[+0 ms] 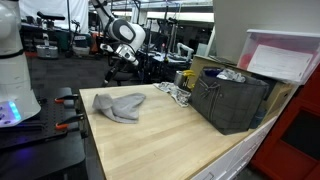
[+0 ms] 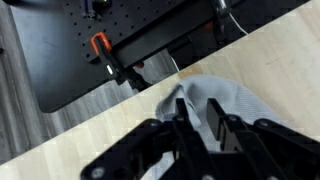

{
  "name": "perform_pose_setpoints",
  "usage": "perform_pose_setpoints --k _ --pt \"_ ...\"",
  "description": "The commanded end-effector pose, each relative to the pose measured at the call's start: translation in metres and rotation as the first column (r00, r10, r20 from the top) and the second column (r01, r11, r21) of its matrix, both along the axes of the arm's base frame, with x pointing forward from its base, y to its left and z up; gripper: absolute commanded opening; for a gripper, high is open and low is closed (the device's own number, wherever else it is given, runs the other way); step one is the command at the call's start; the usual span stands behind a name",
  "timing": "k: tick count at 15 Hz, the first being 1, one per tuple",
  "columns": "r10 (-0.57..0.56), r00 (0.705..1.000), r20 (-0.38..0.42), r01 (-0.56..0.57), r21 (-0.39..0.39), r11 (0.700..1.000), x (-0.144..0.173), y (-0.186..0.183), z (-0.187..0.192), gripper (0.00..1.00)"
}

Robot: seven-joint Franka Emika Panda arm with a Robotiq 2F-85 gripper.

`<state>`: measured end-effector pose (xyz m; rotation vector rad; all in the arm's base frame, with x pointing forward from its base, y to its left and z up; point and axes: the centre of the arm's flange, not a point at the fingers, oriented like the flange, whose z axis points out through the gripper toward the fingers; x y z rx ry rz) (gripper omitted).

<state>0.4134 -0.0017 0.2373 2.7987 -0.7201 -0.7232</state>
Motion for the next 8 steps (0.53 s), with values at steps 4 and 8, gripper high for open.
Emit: perform_pose_setpoints --k 4,8 --pt "0.281 0.959 0.037 -0.283 0.187 0.941 -0.003 0.020 0.024 0.83" --pt "0.271 0.957 0.103 -0.286 0.176 0.942 0.019 0.003 0.015 1.00"
